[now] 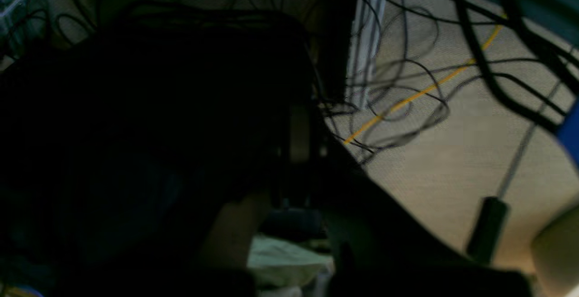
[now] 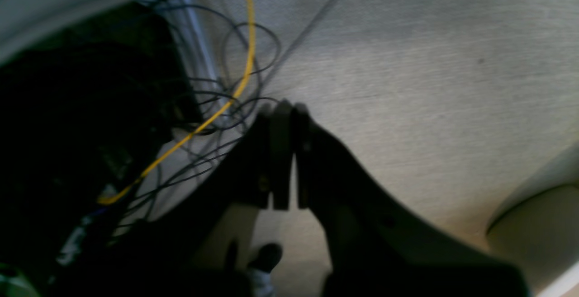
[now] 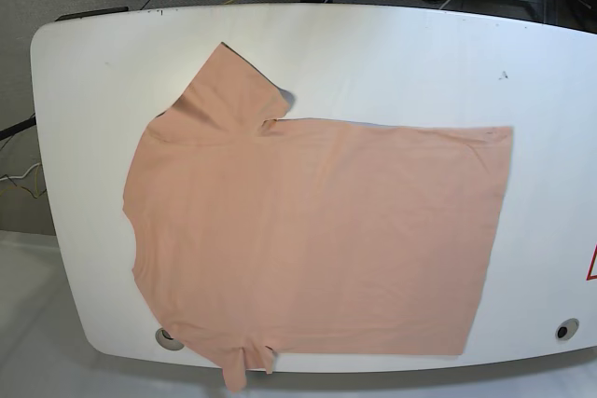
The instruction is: Fold the T-shirt properly
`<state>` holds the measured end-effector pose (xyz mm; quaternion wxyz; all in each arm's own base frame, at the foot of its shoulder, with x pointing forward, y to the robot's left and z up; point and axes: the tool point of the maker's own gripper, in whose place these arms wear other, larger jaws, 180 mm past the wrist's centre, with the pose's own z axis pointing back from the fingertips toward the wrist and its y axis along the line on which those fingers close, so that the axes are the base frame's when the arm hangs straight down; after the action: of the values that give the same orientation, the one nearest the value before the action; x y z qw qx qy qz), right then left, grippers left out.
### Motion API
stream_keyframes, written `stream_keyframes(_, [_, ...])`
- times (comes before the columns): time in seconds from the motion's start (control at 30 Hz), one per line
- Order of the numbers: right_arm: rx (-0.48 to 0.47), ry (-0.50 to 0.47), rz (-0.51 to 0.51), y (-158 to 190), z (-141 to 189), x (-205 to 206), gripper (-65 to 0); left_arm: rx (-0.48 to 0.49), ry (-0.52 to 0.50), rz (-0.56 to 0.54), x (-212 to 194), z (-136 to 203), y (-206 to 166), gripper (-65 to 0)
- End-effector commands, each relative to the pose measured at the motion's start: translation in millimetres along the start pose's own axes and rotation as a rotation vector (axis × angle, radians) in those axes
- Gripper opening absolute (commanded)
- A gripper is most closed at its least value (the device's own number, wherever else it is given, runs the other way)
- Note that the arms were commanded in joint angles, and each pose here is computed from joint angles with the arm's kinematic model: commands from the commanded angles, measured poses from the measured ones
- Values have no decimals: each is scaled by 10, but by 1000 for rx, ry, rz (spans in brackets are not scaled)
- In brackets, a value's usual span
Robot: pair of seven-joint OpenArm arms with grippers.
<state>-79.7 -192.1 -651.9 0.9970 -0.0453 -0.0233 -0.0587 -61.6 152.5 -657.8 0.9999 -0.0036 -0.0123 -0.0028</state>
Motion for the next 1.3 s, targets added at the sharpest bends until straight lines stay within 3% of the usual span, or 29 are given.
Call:
stream_keyframes(0.0, [-14,-30,10,-132,51,-58,-650,21,-8,-7,-90,47,150,-650])
stream_keyframes(0.37, [-42,-128,61,-514,363,-279,-650,58,-111,-66,-277,339,477,-650])
stream_keyframes(0.83, [-62,-187,96,-758,628,-382,-650,57,-226,-135,-253,724,589,-650])
stream_keyframes(1.27, [-37,-260,101,-669,775,-262,-650,56,-268,-151,-230,888,624,-650])
